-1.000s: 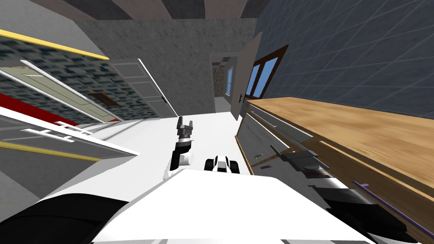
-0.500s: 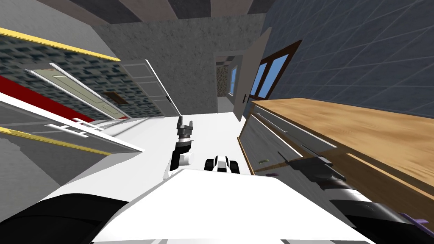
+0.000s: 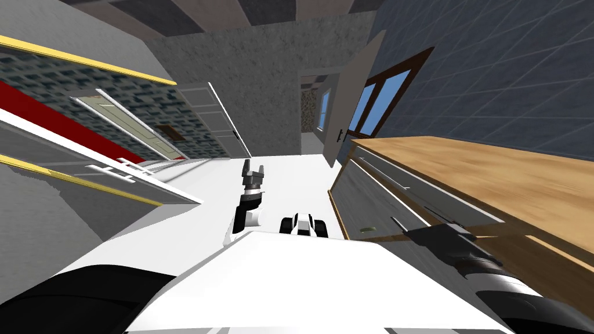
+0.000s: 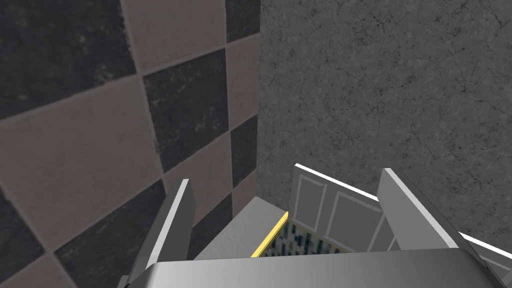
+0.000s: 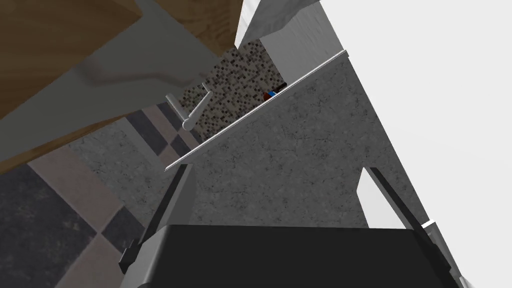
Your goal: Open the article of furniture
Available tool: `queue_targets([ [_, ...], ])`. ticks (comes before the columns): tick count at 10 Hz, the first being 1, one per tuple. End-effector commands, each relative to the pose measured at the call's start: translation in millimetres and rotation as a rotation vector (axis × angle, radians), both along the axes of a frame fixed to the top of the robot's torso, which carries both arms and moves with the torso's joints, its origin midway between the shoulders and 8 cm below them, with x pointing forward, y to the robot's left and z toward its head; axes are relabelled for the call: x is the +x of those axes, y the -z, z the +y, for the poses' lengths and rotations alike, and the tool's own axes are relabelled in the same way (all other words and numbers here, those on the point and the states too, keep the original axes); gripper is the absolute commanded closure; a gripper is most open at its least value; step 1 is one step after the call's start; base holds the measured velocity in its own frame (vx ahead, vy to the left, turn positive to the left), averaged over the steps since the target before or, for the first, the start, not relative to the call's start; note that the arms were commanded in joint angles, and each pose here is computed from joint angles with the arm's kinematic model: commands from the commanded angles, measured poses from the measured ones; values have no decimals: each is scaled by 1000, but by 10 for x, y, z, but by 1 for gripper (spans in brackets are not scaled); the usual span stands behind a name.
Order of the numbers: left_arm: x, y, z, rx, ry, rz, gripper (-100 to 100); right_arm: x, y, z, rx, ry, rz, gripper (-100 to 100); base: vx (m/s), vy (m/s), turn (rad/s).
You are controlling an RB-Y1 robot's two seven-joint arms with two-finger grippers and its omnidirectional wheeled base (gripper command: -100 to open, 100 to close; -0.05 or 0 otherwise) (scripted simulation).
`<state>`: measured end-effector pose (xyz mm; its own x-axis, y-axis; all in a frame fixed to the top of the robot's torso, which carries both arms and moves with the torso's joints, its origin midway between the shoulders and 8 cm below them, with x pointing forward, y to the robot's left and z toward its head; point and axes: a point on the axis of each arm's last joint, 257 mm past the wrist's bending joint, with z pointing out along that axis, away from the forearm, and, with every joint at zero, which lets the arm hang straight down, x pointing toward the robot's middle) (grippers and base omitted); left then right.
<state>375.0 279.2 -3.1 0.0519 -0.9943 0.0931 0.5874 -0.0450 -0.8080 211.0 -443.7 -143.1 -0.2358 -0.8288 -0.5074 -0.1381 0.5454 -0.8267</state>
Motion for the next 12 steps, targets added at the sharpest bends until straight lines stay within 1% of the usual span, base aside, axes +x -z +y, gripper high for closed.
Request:
queue_targets([
  [1,0,0,0,0,0,0,0,-141,30,-153,-91,25,59,-100,47,1,66],
  [2,0,0,0,0,0,0,0,-258,41,-258,-151,45,99,-100,49,2,127],
  [3,0,0,0,0,0,0,0,-264,54,-267,-162,46,107,-100,39,-4,66],
  [4,0,0,0,0,0,0,0,-380,58,-366,-221,64,148,-100,42,-7,136],
  [5,0,0,0,0,0,0,0,-386,67,-373,-229,64,154,-100,35,-5,60],
  [9,0,0,0,0,0,0,0,-805,25,-681,-452,114,314,-100,58,-8,157],
  [10,0,0,0,0,0,0,0,-807,27,-684,-454,114,316,-100,48,-17,51],
  [12,0,0,0,0,0,0,0,-948,-37,-762,-544,125,375,-100,32,-14,121],
])
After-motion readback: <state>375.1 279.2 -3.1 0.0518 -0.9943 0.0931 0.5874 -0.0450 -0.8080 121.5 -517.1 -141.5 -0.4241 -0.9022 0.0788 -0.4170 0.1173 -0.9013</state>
